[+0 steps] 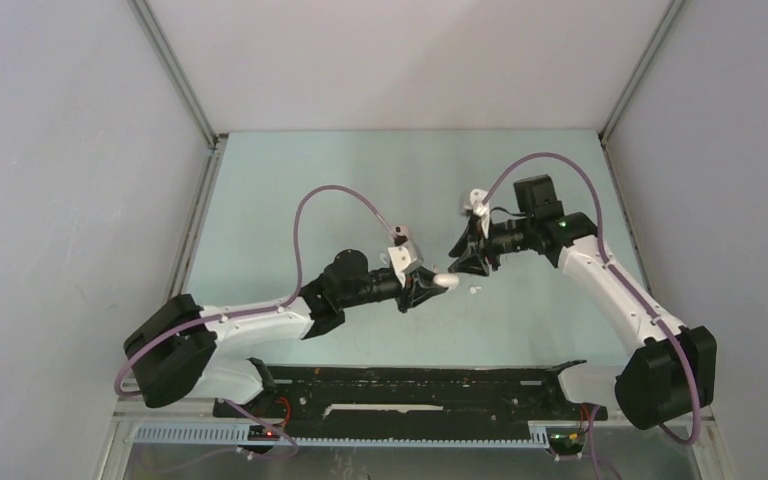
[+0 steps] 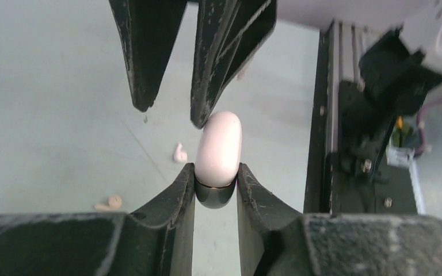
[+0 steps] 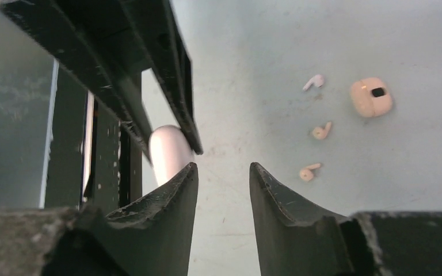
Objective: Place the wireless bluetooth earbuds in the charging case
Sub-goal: Pick up the charging case at the center of the board, then open the charging case.
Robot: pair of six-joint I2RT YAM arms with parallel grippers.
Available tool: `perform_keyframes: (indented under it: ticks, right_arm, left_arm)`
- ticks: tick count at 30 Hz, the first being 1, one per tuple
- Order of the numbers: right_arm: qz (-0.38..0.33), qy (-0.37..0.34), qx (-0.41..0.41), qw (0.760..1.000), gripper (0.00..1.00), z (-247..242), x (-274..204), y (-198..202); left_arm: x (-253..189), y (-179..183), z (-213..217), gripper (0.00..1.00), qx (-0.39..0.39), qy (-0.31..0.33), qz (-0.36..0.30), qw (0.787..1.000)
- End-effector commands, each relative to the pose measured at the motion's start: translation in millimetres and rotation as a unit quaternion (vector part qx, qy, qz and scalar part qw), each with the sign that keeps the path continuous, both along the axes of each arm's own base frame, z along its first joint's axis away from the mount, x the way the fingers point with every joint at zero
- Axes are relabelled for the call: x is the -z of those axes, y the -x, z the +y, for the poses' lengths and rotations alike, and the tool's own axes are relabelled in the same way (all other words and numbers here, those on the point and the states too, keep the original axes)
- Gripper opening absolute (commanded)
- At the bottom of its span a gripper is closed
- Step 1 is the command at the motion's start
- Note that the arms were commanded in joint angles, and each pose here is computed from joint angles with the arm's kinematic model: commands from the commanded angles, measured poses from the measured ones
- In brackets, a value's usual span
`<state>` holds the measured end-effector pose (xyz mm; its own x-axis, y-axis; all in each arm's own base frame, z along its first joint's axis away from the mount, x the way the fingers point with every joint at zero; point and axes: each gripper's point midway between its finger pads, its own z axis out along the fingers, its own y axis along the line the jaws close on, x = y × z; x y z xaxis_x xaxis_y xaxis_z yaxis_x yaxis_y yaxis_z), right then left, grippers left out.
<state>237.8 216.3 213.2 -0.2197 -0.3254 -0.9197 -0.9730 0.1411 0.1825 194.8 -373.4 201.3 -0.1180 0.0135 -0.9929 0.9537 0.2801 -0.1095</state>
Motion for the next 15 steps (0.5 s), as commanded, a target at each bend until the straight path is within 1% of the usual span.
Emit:
perform_keyframes:
  ticks: [1,3,5,7,10,12,15]
  right_arm:
    - [-0.033,0.092,-0.088,0.991,0.4,-9.5,35.4,37.3]
    - [-0.019,0.085,-0.104,0.991,0.38,-6.0,36.2,46.0]
    - [-0.016,0.084,-0.114,0.99,0.39,-4.3,37.3,50.4]
    - [-0.019,0.081,-0.119,0.989,0.4,-3.6,35.8,52.5]
    - [-0.024,0.079,-0.129,0.988,0.45,-2.4,34.2,57.3]
    - [-0.021,0.087,-0.133,0.987,0.48,0.2,37.9,58.4]
    - [-0.008,0.088,-0.131,0.987,0.49,5.6,42.2,56.1]
  left_arm:
    - [25.0,-4.4,10.4,0.15,-0.004,-0.049,-0.057,0.997]
    - [26.6,-1.7,12.4,0.14,-0.004,-0.043,-0.063,0.997]
    - [32.4,-1.2,13.9,0.14,-0.007,-0.047,-0.066,0.997]
    - [36.2,0.0,14.3,0.14,-0.007,-0.05,-0.068,0.996]
    - [32.8,2.6,14.5,0.14,-0.007,-0.034,-0.074,0.997]
    - [29.6,5.3,12.9,0.14,-0.005,-0.027,-0.077,0.997]
    - [25.5,10.7,7.7,0.14,0.005,-0.021,-0.083,0.996]
